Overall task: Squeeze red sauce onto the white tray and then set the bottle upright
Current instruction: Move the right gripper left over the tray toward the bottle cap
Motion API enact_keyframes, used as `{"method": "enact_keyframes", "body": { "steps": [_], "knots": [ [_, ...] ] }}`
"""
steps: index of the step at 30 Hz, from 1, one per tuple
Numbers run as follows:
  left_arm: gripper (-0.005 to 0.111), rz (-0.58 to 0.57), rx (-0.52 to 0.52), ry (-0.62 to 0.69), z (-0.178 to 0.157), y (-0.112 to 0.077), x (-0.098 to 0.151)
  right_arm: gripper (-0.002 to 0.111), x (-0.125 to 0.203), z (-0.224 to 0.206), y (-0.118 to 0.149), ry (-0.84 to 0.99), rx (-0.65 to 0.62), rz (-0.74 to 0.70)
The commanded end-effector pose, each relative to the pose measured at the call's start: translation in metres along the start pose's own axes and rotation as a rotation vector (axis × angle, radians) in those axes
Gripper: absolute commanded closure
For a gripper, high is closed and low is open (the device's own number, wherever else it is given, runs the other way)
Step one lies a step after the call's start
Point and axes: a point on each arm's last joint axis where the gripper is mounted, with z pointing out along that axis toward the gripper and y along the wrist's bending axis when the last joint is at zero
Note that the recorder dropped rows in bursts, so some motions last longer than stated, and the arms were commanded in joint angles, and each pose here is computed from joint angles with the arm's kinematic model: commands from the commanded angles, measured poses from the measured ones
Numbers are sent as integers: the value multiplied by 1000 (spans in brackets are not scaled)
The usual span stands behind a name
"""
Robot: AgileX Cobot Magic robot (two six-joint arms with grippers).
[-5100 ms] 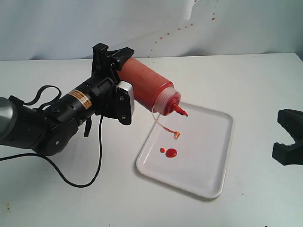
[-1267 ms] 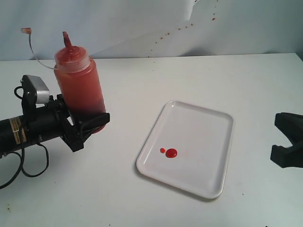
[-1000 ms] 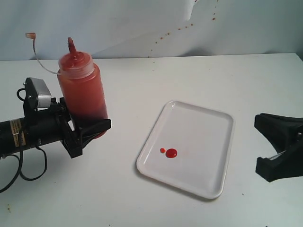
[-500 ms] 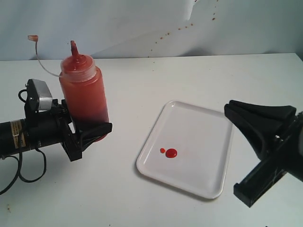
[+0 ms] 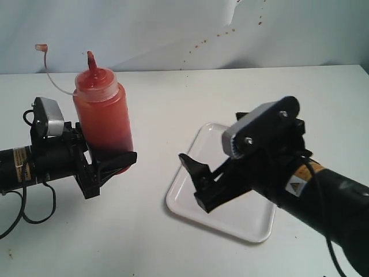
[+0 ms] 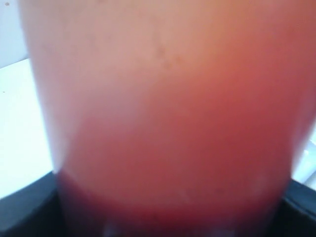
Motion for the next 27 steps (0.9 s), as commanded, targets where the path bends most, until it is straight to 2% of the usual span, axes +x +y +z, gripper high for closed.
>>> {"method": "enact_keyframes", "body": {
  "steps": [1,10,27],
  "knots": [
    [107,0,22,-62,-1,-3,-8,4,-18,32,15,-70,-105,47],
    [107,7,22,-62,-1,-3,-8,4,-44,79,42,-162,-311,36],
    [107,14,44,-52,-1,-5,-7,6,-44,114,51,-194,-327,61]
  ]
}}
